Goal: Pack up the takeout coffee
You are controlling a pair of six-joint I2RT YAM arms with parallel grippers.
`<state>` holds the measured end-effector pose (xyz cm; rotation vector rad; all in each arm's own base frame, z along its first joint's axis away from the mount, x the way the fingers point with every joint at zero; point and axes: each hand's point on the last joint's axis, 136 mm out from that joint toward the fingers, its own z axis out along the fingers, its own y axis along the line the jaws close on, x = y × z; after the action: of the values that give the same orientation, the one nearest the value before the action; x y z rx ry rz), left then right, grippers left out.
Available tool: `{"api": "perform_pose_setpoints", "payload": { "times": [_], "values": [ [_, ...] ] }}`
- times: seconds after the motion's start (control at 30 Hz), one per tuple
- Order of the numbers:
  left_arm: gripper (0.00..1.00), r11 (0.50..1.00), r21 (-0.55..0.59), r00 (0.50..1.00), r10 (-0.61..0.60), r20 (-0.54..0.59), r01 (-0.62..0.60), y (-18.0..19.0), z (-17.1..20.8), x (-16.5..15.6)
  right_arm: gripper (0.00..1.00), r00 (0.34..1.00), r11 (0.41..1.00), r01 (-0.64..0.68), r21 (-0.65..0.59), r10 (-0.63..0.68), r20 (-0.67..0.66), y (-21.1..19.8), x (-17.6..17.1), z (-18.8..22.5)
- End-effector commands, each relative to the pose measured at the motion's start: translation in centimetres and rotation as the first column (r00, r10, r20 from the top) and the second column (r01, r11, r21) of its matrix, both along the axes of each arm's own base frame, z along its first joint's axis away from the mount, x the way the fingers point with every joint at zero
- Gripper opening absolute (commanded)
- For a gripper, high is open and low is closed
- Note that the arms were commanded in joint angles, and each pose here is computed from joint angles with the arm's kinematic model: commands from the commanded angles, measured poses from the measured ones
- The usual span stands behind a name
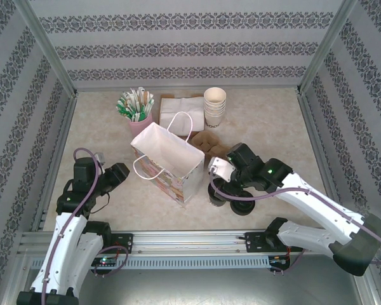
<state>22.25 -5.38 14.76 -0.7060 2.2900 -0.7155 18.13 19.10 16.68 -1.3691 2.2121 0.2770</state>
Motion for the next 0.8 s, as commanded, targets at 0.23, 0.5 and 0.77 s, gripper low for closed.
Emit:
{"api": "perform_pose_setpoints", "payload": {
  "times": [0.23, 0.5, 0.77],
  "values": [
    [0.57, 1.0, 0.008, 0.998, 0.005, 0.06, -0.005, 0.2, 2.6, 1.2, 0.62, 0.841, 0.815, 0.499, 0.294, -0.537, 0.06, -2.7, 7.4, 10.6],
    [0.57, 1.0, 0.011, 0.998, -0.005, 0.055, 0.004, 0.1, 3.2, 0.9, 0.56, 0.814, 0.819, 0.56, 0.126, -0.515, -0.271, -1.3, 11.3, 4.2],
    [0.57, 1.0, 0.015, 0.999, 0.001, 0.055, -0.002, 0.3, 3.4, 0.2, 0.51, 0.81, 0.856, 0.517, 0.003, -0.488, -0.325, -0.1, 14.1, -1.2]
  ]
}}
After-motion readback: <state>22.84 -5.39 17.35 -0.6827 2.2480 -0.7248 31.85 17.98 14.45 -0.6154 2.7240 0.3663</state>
